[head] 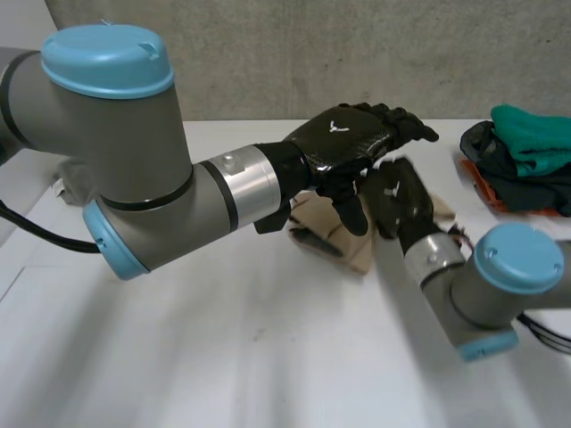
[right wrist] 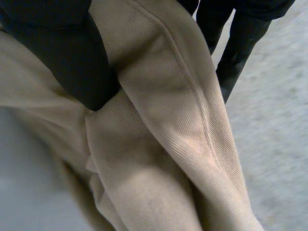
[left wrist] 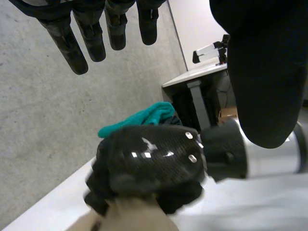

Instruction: Fold the laundry.

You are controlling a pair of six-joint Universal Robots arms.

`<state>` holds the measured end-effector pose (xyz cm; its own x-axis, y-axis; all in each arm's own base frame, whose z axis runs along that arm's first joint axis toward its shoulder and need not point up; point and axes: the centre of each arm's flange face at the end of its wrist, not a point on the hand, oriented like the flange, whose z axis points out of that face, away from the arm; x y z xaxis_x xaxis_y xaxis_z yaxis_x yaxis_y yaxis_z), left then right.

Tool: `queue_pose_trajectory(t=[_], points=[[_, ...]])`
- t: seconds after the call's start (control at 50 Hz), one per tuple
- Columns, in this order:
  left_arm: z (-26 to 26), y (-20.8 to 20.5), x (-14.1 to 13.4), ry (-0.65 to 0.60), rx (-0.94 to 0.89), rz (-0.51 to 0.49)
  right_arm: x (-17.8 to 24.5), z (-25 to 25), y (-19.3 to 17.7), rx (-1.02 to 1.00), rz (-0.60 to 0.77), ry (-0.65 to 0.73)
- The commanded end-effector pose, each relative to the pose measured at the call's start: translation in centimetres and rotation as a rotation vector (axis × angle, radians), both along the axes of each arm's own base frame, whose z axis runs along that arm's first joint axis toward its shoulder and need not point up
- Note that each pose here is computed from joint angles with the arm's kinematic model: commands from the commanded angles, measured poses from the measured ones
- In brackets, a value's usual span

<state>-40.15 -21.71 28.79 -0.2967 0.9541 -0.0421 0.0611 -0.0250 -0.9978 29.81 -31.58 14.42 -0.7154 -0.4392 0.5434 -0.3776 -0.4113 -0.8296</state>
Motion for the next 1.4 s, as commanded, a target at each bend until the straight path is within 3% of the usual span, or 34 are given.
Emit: queue_pose_trajectory(t=[0.02, 0.12, 0.18, 0.28, 0.36, 0.4, 0.5, 0.6, 0.72, 1.08, 1.24, 1.32, 1.4], points=[[3.2, -0.3, 1.1, 0.059, -0.071, 0.028, 0.4, 6.2, -3.9, -0.179, -0.067, -0.097], [5.1, -1.0, 1.9, 0.104, -0.128, 0.071, -2.2, 11.3, -7.9, -0.297, -0.146, -0.205], [5.7, -0.9, 2.0, 0.116, -0.144, 0.077, -5.8, 16.0, -11.1, -0.389, -0.200, -0.326], [5.6, -0.9, 2.1, 0.115, -0.138, 0.077, -11.6, 18.4, -15.0, -0.455, -0.289, -0.404], [5.3, -0.8, 1.9, 0.111, -0.129, 0.072, -18.3, 15.8, -19.6, -0.454, -0.406, -0.380], [5.0, -0.7, 1.9, 0.105, -0.122, 0.071, -19.3, 14.8, -20.3, -0.441, -0.419, -0.368], [4.5, -0.7, 1.8, 0.101, -0.117, 0.070, -24.2, 6.3, -23.4, -0.286, -0.414, -0.283], [3.9, -0.7, 1.8, 0.091, -0.105, 0.067, -25.2, -0.8, -23.3, -0.054, -0.353, -0.237], [3.5, -0.8, 1.6, 0.087, -0.103, 0.067, -25.8, -2.3, -22.4, 0.021, -0.326, -0.223], [3.7, 0.5, 1.0, 0.096, -0.102, 0.036, -26.1, 6.3, -21.0, -0.094, -0.380, -0.241], [3.9, 0.9, 0.9, 0.101, -0.102, 0.028, -25.9, 8.4, -17.1, 0.060, -0.436, -0.255], [4.2, 1.1, 0.9, 0.111, -0.105, 0.023, -26.4, 9.3, -15.2, 0.170, -0.490, -0.248], [5.0, 1.1, 0.9, 0.141, -0.119, 0.024, -28.8, 11.1, -13.7, 0.197, -0.657, -0.212]])
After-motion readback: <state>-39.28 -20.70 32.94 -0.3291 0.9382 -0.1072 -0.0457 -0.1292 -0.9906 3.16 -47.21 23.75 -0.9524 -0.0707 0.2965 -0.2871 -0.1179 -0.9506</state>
